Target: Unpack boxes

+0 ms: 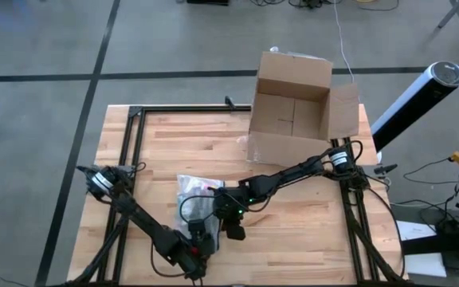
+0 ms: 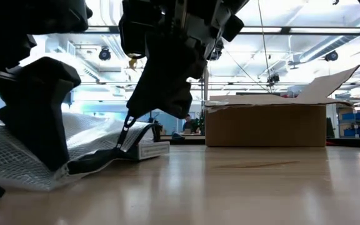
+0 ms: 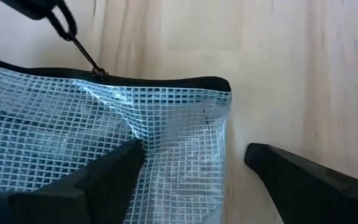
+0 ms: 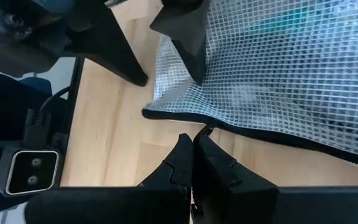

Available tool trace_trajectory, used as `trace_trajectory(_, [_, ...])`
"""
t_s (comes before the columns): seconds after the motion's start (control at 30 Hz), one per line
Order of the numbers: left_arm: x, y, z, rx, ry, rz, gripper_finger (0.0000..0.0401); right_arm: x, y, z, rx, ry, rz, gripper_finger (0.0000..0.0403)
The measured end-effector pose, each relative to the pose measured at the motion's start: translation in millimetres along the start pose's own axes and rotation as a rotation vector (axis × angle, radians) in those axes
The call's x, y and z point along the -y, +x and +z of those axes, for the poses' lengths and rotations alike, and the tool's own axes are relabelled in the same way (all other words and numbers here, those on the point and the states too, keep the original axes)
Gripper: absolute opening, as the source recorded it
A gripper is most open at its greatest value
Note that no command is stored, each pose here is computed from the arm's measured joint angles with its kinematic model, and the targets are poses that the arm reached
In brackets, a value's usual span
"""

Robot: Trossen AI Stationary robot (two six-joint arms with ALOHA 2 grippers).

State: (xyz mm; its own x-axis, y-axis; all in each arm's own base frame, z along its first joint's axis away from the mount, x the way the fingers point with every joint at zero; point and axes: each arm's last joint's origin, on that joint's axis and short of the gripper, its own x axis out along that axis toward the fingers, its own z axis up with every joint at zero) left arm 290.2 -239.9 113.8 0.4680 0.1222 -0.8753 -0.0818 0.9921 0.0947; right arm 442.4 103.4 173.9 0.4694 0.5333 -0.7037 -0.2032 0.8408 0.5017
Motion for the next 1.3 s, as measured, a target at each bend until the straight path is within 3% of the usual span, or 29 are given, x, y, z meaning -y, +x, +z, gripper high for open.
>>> trace_trajectory(0.17, [0, -2, 3, 0.014, 0.001, 0.050, 0.0301, 0, 0, 0, -0.003, 0.001, 0.003, 0.0000])
trace_trajectory(0.3, [-2, -2, 3, 0.027, -0.040, 0.071, 0.0258, 0, 0, -1, -0.012, 0.005, 0.006, 0.0000])
trace_trajectory(0.47, [-5, 1, 3, 0.023, -0.070, 0.088, 0.0176, 0, 0, -1, -0.016, 0.006, 0.006, 0.0000])
trace_trajectory(0.67, [-9, 3, 4, 0.001, -0.071, 0.095, 0.0041, 0, 0, -2, -0.029, 0.013, 0.004, 0.0000])
trace_trajectory(0.73, [-9, 3, 4, -0.006, -0.073, 0.085, 0.0012, 1, 0, -3, -0.037, 0.016, 0.001, 0.0000])
trace_trajectory(0.97, [-7, -5, 11, -0.010, -0.082, 0.053, 0.0000, 2, -1, -6, -0.065, 0.006, -0.019, 0.0000])
trace_trajectory(1.3, [-6, -35, 20, 0.006, -0.048, -0.018, 0.0000, 23, -10, -9, -0.111, 0.006, -0.150, 0.0000])
